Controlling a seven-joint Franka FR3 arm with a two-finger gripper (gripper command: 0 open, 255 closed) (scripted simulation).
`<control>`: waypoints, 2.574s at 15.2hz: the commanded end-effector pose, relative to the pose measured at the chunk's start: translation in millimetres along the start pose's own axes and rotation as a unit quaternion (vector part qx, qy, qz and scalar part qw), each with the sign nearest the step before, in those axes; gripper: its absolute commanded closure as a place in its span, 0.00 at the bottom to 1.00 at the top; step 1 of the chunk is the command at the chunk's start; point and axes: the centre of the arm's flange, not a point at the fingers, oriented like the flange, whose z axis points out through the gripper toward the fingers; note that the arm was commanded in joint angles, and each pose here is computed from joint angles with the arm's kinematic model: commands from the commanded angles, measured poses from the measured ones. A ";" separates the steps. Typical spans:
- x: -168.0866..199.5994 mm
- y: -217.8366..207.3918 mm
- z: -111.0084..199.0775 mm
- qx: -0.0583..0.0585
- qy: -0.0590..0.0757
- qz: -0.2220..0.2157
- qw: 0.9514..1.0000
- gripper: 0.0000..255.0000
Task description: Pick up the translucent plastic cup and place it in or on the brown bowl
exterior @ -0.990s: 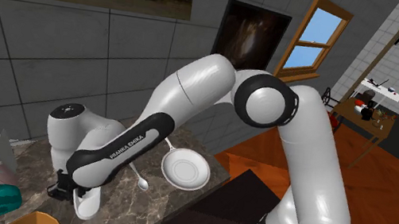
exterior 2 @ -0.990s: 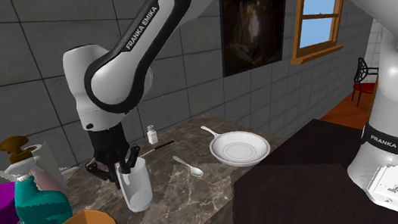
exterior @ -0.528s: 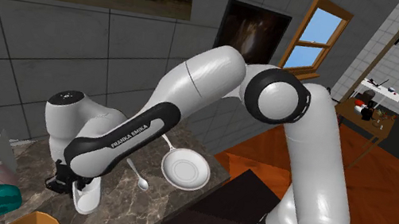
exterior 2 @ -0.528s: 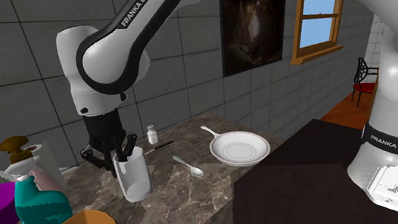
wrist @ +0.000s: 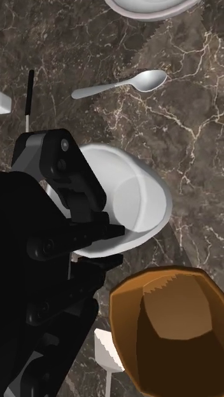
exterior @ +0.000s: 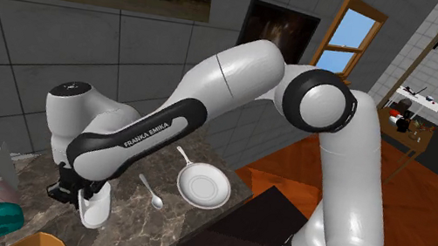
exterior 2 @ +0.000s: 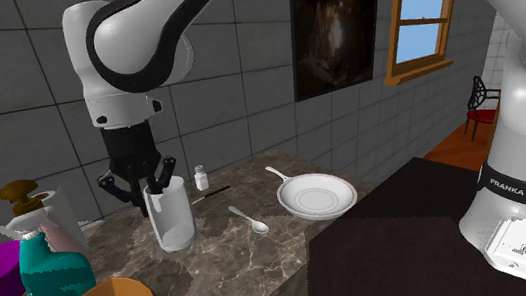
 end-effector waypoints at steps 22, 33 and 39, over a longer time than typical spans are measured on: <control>-49.4 -173.7 -69.1 0.000 0.000 0.000 1.000 1.00; -45.2 -172.5 -11.2 0.000 0.000 0.000 1.000 1.00; -42.9 -172.0 20.4 0.000 0.000 0.000 1.000 1.00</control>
